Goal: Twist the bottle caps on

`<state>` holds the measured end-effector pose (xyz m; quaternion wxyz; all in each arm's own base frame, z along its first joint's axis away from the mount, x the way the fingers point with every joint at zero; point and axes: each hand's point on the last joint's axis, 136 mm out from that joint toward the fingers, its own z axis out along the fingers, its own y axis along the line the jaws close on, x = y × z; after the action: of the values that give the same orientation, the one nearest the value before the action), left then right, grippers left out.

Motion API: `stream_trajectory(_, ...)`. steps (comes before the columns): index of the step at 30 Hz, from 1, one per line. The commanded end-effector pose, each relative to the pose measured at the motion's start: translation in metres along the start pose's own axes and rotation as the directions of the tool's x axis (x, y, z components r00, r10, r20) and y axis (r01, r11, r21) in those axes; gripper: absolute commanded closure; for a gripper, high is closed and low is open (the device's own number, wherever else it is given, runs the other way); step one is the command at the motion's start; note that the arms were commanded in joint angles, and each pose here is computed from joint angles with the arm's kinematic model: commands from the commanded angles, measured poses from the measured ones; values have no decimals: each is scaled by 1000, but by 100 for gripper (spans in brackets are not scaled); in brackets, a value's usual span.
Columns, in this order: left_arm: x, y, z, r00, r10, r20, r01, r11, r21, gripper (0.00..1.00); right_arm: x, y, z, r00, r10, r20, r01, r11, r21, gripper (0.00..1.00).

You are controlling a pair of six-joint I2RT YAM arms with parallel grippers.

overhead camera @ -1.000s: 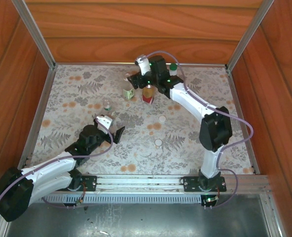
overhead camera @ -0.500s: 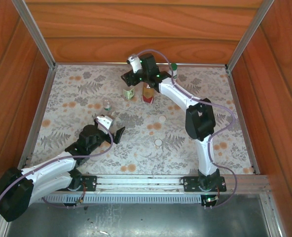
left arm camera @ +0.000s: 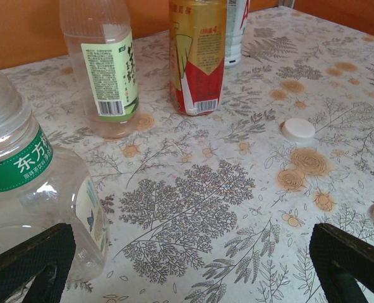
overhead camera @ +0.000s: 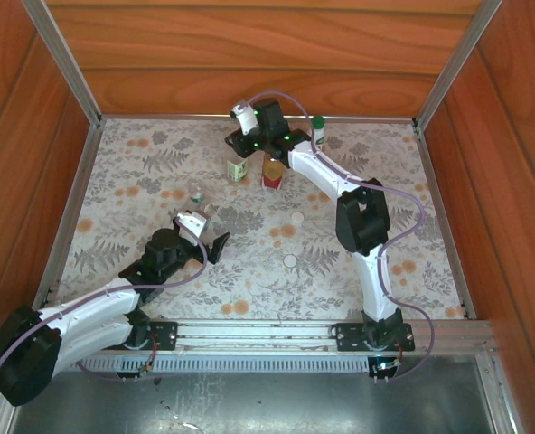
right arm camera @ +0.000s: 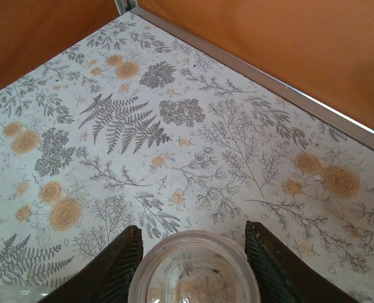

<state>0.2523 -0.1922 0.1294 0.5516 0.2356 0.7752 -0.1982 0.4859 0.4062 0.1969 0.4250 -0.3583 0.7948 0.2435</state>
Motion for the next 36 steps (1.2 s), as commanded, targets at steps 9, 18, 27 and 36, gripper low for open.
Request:
stream_trajectory(9, -7, -1, -4, 1000, 20, 22, -20, 1000, 10, 0, -11, 63, -60, 991, -107, 76, 113, 991, -77, 59)
stream_trajectory(18, -17, 0, -1, 999, -14, 40, 14, 1000, 3, 0, 30, 99, -111, 996, -64, 68, 69, 995, -70, 60)
stream_trajectory(27, -25, -20, 12, 997, 39, 61, -41, 998, 43, 0, 83, 102, -156, 994, 113, 7, -113, 982, 150, 61)
stream_trajectory(36, -32, -51, 33, 987, 69, 145, -87, 989, 118, 0, 131, 90, -169, 964, 264, 9, -244, 875, 418, 64)
